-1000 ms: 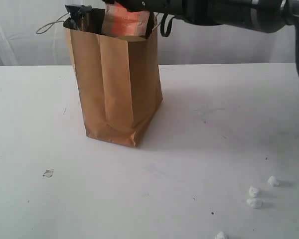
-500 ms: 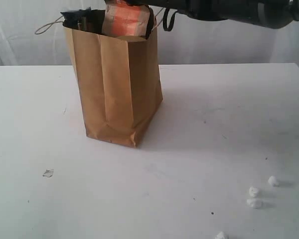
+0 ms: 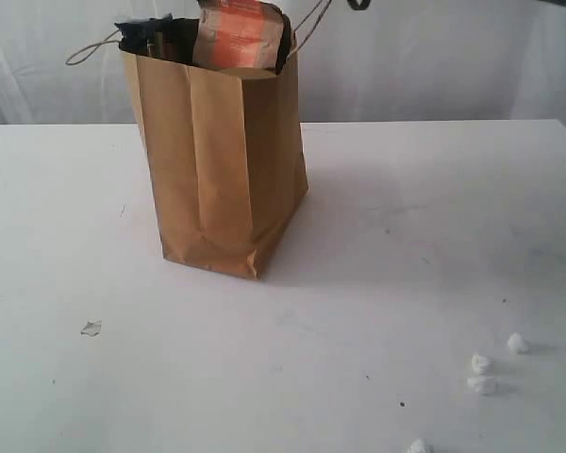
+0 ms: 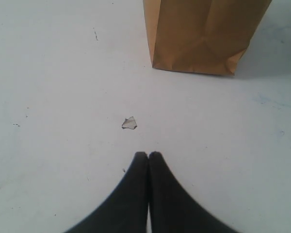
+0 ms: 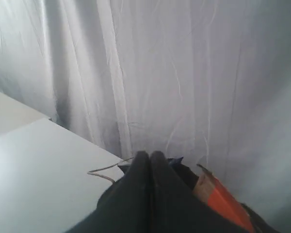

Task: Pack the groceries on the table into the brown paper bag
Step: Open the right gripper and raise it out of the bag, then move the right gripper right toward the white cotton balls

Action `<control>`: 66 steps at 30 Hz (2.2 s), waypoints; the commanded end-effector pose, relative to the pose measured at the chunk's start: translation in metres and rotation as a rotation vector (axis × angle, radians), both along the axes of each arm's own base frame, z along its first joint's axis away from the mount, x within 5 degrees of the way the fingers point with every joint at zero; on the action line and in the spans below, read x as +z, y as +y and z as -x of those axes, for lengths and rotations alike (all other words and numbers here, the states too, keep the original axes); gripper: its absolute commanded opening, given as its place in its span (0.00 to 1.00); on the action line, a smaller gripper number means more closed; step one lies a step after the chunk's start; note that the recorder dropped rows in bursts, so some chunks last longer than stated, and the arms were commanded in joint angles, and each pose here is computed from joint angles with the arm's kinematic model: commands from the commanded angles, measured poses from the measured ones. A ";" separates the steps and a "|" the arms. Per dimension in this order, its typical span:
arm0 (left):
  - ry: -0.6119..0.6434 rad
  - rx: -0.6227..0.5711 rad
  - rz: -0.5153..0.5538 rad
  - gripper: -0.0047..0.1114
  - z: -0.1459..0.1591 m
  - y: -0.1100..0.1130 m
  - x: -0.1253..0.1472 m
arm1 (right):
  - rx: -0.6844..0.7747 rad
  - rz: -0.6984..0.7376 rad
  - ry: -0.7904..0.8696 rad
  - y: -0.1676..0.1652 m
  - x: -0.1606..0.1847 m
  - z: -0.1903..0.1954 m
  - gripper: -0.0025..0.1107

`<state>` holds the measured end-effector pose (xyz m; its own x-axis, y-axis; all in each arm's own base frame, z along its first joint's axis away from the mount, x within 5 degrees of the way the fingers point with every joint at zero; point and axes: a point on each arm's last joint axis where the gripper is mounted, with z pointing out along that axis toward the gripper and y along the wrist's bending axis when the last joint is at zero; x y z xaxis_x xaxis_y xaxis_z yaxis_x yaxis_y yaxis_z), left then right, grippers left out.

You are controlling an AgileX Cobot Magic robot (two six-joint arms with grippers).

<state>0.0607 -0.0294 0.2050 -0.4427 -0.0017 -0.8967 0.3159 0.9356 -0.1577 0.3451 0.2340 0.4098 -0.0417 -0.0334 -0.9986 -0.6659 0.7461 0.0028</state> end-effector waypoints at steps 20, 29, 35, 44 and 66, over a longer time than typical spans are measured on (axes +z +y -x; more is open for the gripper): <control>0.002 -0.002 0.011 0.04 0.001 0.000 -0.001 | -0.978 0.709 0.056 -0.196 -0.061 0.066 0.02; 0.002 -0.002 0.011 0.04 0.001 0.000 -0.001 | -0.853 0.341 0.276 -0.190 -0.108 0.063 0.02; 0.002 -0.002 0.011 0.04 0.001 0.000 -0.001 | -1.023 -0.791 0.638 -0.204 -0.123 0.063 0.02; 0.002 -0.002 0.011 0.04 0.001 0.000 -0.001 | -0.707 -0.730 0.310 -0.217 -0.097 0.062 0.02; 0.002 -0.002 0.011 0.04 0.001 0.000 -0.001 | -0.382 0.047 0.362 -0.214 -0.102 0.055 0.02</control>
<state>0.0607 -0.0294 0.2050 -0.4427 -0.0017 -0.8967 0.3159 0.9356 -0.1577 0.2945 0.0158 0.2901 -0.4862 0.2287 -0.8434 -0.1448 0.9307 0.3358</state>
